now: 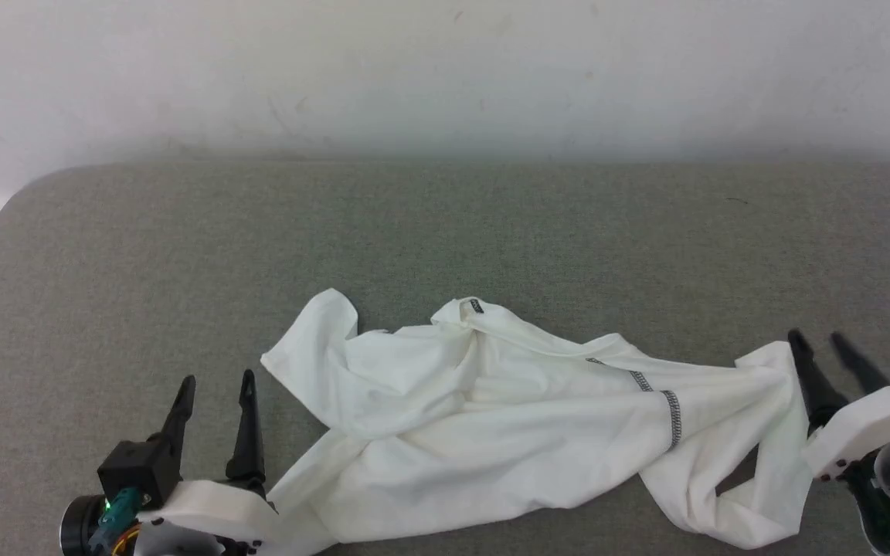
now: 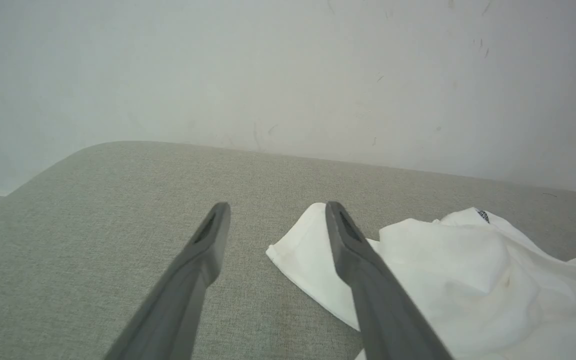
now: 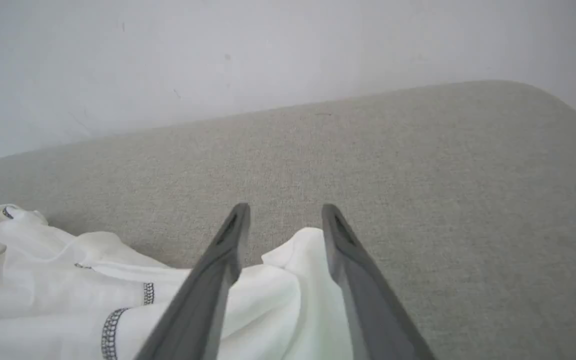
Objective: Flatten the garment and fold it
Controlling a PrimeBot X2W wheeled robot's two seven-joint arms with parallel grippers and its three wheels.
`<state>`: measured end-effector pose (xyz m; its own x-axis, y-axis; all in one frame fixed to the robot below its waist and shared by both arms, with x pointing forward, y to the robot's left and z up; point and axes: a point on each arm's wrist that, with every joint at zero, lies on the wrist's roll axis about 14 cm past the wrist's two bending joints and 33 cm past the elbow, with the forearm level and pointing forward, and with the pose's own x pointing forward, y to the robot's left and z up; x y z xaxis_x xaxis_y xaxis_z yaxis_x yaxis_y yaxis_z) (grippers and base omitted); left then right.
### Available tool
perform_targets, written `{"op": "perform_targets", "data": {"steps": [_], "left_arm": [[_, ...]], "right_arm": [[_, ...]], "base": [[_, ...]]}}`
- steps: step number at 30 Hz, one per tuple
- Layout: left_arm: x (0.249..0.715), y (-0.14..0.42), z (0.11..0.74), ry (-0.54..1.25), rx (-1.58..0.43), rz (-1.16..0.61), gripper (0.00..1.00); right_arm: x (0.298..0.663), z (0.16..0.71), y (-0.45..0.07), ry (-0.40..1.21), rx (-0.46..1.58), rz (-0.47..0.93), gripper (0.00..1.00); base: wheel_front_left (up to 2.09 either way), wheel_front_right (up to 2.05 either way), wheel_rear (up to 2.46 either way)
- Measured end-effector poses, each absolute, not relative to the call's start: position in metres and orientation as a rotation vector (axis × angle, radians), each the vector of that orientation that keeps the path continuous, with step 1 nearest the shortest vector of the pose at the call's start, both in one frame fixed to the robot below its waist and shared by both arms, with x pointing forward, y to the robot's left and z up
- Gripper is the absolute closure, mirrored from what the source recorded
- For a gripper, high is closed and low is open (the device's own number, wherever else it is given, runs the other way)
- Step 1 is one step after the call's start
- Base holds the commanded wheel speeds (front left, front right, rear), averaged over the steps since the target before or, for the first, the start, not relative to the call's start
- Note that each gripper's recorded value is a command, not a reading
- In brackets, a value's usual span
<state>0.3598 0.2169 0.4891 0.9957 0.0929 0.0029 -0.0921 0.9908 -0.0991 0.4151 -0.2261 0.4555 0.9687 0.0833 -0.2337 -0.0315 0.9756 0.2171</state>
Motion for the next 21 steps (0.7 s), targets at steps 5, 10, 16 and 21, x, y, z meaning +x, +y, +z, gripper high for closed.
{"op": "perform_targets", "data": {"steps": [5, 10, 16, 21], "left_arm": [[0.359, 0.215, 0.492, -0.015, -0.096, 0.084, 0.00], [0.358, 0.213, 0.492, -0.014, -0.090, 0.070, 0.00], [0.366, 0.203, 0.481, 0.078, -0.080, 0.013, 0.00], [0.392, 0.185, 0.464, 0.255, -0.082, -0.075, 0.00]], "right_arm": [[0.412, 0.501, -0.220, 0.026, 0.131, 0.056, 0.00], [0.392, 0.522, -0.188, -0.055, 0.090, 0.099, 0.00], [0.363, 0.523, -0.157, -0.031, 0.088, 0.158, 0.00], [0.354, 0.525, -0.145, -0.004, 0.099, 0.187, 0.00]], "base": [[0.00, 0.00, 0.00], [0.00, 0.00, 0.00], [0.00, 0.00, 0.00], [0.00, 0.00, 0.00]]}}
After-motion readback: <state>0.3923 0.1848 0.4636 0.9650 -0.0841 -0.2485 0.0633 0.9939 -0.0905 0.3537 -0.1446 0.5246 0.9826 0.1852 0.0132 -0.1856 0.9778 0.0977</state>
